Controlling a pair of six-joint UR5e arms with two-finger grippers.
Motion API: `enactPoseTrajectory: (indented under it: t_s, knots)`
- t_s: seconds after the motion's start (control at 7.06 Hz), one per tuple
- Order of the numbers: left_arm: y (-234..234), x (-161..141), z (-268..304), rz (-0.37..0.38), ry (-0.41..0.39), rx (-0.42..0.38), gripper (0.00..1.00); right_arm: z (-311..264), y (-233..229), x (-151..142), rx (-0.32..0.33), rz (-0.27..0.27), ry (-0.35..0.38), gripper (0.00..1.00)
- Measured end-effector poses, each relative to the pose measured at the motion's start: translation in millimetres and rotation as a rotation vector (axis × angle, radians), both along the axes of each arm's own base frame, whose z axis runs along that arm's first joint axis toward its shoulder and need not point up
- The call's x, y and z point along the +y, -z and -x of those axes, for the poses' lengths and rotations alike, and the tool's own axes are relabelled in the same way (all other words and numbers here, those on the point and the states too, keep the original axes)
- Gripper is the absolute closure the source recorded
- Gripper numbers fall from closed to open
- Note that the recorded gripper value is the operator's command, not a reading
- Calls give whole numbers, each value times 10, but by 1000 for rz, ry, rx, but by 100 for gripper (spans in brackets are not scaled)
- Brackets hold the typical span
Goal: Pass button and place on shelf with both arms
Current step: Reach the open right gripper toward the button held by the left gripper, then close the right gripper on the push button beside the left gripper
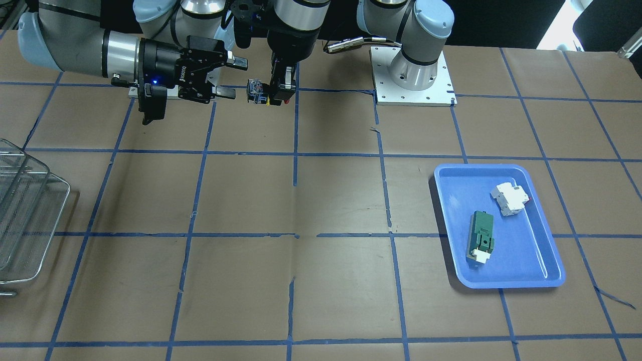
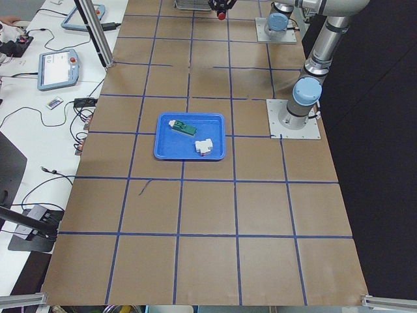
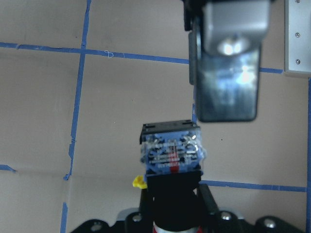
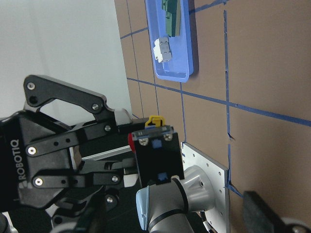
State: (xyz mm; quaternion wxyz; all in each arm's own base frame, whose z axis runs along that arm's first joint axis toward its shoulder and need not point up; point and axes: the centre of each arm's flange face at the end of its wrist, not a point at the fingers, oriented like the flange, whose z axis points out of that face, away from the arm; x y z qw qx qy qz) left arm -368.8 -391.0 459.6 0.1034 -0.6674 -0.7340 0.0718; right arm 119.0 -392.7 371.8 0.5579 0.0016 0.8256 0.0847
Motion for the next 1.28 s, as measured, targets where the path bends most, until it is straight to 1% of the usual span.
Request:
enactPoseTrajectory:
  t_s: [0.28, 0.71, 0.99, 1.13, 1.28]
  knots:
    - [19, 2, -1, -3, -1, -2, 100, -17, -15, -31, -34, 17, 32, 0]
    - [15, -2, 0, -2, -1, -2, 100, -10, -9, -76, -32, 65, 36, 0]
    - [8, -3, 1, -1, -1, -1, 100, -13, 22, -69, -32, 68, 38, 0]
    - [3, -1, 1, 0, -1, 0, 100, -15, 27, -68, -33, 68, 38, 4]
    - [0, 0, 0, 0, -1, 0, 100, -21, 26, -68, -35, 70, 39, 21]
